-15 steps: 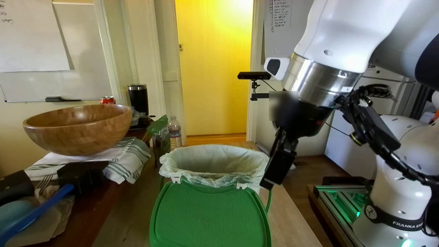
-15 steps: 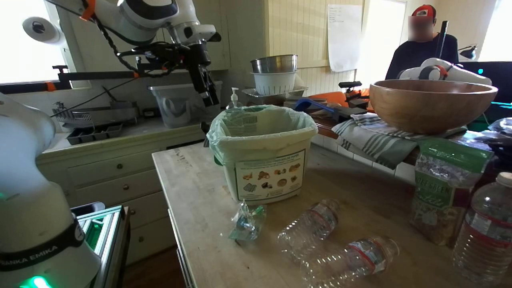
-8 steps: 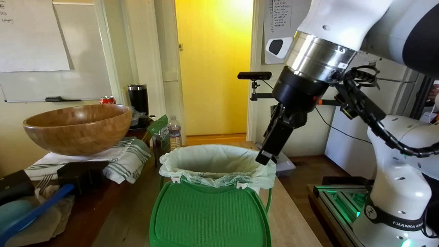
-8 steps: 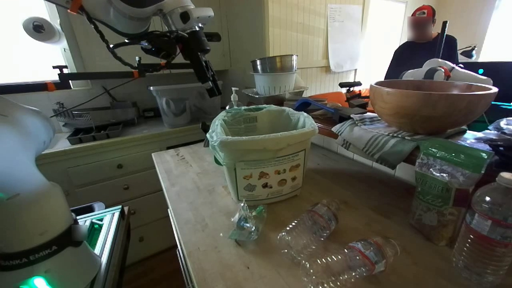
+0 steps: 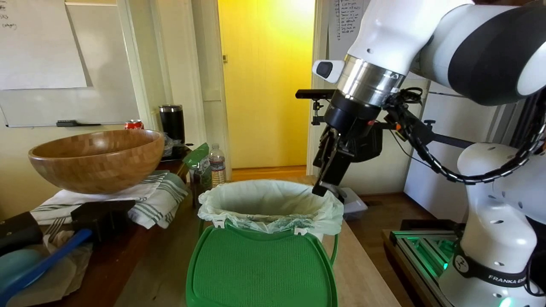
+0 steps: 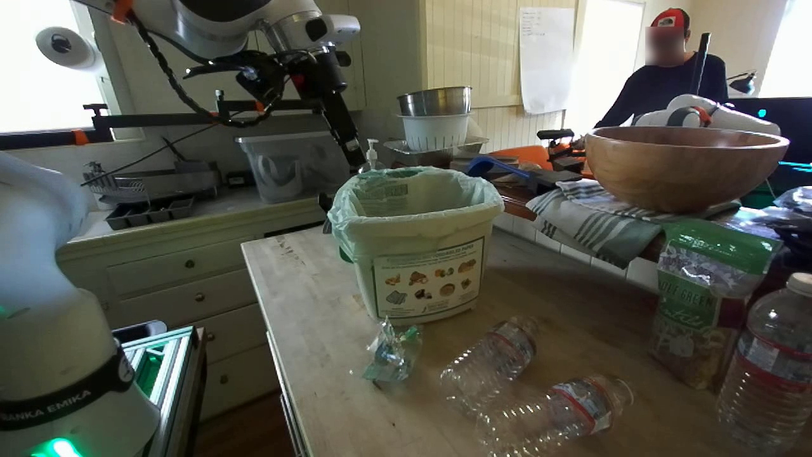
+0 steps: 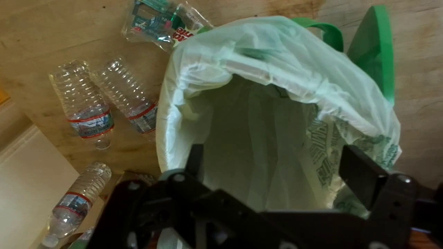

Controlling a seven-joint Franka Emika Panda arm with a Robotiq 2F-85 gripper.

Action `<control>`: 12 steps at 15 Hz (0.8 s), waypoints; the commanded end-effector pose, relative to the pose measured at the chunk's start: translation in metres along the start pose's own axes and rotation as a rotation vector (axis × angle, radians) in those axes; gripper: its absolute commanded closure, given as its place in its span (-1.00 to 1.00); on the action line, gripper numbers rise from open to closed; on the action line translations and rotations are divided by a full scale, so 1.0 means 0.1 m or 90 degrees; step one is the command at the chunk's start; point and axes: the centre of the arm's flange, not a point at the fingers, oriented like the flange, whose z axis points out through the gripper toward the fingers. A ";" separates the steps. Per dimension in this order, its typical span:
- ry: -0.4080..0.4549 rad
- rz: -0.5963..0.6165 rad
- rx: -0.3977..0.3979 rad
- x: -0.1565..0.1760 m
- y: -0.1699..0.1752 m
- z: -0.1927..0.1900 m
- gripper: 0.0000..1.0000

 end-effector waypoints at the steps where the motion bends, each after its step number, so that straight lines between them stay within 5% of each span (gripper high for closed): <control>1: 0.000 -0.004 0.001 0.00 0.03 0.01 -1.00; 5: 0.002 -0.008 0.002 -0.01 0.03 0.00 -1.00; 7: 0.049 0.007 -0.014 0.05 0.11 -0.01 -1.00; 12: 0.144 0.151 -0.037 0.39 0.78 -0.08 -1.00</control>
